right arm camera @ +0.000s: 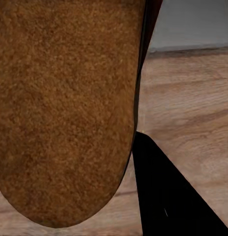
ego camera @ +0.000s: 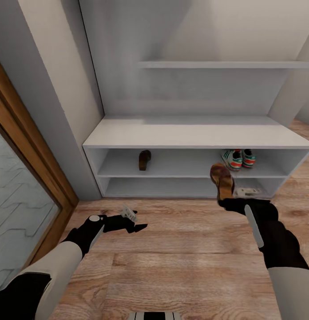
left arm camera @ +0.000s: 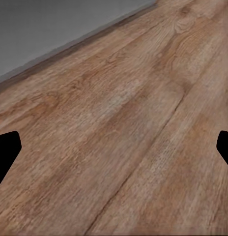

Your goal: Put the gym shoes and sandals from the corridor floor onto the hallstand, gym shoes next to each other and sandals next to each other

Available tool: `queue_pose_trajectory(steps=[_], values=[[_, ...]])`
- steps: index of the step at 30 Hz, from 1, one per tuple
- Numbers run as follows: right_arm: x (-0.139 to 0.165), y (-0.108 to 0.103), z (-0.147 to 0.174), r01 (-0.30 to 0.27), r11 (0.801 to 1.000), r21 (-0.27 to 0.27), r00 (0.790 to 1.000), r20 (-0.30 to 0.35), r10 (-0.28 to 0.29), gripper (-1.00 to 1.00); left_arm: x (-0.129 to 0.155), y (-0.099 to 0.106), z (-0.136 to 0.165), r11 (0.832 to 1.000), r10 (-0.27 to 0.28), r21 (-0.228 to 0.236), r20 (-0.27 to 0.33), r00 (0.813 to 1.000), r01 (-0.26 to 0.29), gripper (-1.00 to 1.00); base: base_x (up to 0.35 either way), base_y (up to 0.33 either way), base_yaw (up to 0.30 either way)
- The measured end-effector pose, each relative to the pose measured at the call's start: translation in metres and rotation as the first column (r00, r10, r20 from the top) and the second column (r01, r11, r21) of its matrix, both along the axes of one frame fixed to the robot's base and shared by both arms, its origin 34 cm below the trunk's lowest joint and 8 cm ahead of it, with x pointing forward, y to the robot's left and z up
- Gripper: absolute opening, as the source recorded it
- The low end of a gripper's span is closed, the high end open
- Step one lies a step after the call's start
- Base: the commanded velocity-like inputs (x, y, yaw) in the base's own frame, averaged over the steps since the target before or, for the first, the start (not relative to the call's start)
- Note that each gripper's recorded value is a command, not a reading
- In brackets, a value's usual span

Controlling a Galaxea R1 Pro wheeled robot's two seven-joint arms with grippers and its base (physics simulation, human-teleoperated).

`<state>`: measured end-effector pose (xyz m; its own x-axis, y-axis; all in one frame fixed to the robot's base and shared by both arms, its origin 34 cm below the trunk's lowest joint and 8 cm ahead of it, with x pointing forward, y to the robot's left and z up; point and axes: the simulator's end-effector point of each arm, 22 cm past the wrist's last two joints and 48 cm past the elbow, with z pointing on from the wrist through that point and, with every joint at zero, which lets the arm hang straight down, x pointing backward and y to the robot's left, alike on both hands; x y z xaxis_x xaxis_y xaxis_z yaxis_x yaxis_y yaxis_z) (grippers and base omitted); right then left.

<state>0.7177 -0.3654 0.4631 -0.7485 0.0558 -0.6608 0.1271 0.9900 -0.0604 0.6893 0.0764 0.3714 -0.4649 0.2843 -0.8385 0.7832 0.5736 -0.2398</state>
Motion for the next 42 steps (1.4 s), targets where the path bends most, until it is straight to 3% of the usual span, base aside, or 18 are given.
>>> queue_pose_trajectory(steps=[3,4,7,10,17,24,34,42], values=[[-0.001,0.03,-0.012,-0.055,0.998,0.009,0.998,-0.028,0.055,-1.0,0.0,0.0,0.0,1.0,-0.002,0.001,-0.001,1.0,0.002,1.0,0.0,0.0,0.0],[-0.007,0.057,-0.033,-0.086,0.995,0.042,0.993,-0.074,0.089,-1.0,-0.001,0.0,-0.001,1.0,-0.002,0.001,-0.001,1.0,0.002,1.0,0.0,0.0,0.0],[-0.025,0.078,-0.072,-0.1,0.993,0.07,0.979,-0.169,0.111,-1.0,-0.001,-0.001,-0.001,1.0,-0.003,0.001,-0.001,1.0,0.003,1.0,0.0,0.0,0.0],[-0.041,0.087,-0.1,-0.1,0.991,0.084,0.963,-0.243,0.118,-1.0,-0.001,-0.001,-0.001,1.0,-0.003,0.001,-0.001,1.0,0.003,1.0,0.0,0.0,0.0],[-0.063,0.116,-0.131,-0.106,0.986,0.126,0.936,-0.322,0.142,-1.0,-0.001,-0.002,0.0,1.0,-0.004,-0.001,-0.001,1.0,0.004,1.0,0.0,0.0,0.0],[-0.062,0.126,-0.134,-0.111,0.985,0.136,0.931,-0.332,0.151,-1.0,-0.002,-0.006,0.0,1.0,-0.009,-0.003,0.0,1.0,0.009,1.0,0.0,0.0,0.0],[-0.059,0.159,-0.13,-0.133,0.976,0.171,0.932,-0.315,0.182,-1.0,-0.002,-0.007,0.001,1.0,-0.011,-0.004,0.0,1.0,0.011,1.0,0.0,0.0,0.0],[-0.062,0.185,-0.128,-0.24,0.962,0.131,0.91,-0.315,0.27,-1.0,-0.002,-0.007,0.001,1.0,-0.011,-0.004,0.0,1.0,0.011,1.0,0.0,0.0,0.009]])
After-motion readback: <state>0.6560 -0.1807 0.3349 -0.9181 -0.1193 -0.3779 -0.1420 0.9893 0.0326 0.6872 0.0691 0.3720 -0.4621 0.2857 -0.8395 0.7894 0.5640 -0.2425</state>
